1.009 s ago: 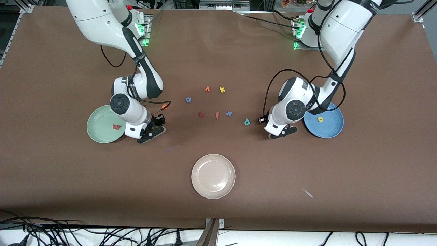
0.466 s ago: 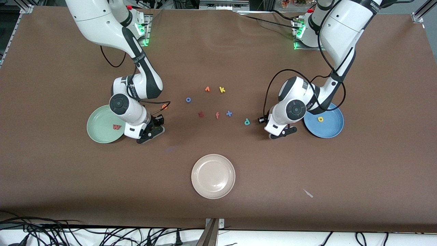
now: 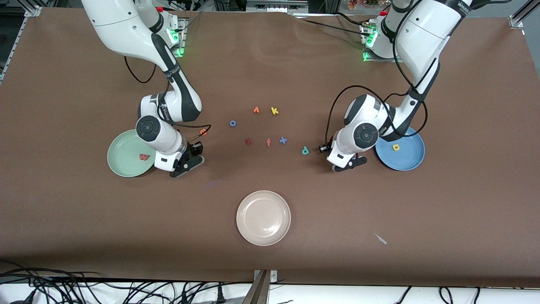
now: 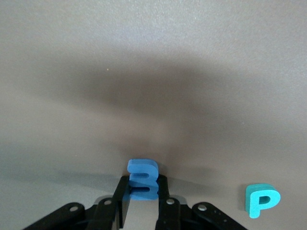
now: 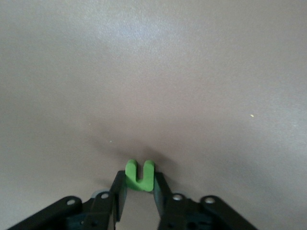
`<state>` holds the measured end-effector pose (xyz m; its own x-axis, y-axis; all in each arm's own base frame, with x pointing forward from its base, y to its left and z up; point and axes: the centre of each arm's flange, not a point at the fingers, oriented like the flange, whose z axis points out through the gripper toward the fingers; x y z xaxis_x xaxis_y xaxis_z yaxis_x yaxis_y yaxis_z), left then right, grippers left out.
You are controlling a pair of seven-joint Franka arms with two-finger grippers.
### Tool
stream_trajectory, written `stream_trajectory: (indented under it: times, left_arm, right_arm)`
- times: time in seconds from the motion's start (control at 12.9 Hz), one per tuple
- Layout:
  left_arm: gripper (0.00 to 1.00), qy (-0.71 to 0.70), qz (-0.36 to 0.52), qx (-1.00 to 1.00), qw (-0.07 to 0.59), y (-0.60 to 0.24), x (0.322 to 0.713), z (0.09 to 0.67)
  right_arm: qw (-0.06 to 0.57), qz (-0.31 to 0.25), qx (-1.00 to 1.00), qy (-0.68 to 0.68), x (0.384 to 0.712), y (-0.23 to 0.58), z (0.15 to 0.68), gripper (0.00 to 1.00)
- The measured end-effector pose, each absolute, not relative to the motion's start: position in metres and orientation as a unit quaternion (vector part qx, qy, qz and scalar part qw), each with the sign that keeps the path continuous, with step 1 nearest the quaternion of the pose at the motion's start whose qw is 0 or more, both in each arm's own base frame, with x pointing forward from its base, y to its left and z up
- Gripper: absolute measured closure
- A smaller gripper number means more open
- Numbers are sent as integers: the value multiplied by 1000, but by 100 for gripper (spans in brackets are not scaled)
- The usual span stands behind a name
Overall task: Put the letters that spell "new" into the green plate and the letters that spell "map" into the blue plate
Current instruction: 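Place blue 3 on blue plate while the right gripper places u on green plate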
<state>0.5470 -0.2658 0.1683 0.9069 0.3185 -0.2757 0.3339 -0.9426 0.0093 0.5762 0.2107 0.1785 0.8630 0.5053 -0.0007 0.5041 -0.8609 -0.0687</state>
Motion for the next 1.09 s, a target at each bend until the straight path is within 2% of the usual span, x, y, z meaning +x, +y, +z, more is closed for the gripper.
stream_trajectory:
  times: [0.08, 0.54, 0.93, 1.09]
  left_arm:
    - [72, 167, -136, 976, 28, -266, 547, 168]
    - [72, 170, -135, 976, 27, -260, 554, 179]
    - [72, 139, -150, 979, 12, -178, 588, 295]
    - [72, 110, -180, 977, 13, -123, 589, 310]
  right_arm:
    - [33, 9, -964, -263, 576, 212, 179, 74]
    - [34, 23, -964, -262, 578, 211, 181, 74]
    - [27, 66, -973, -220, 603, 156, 227, 74]
    - [22, 77, -977, -198, 607, 127, 236, 74]
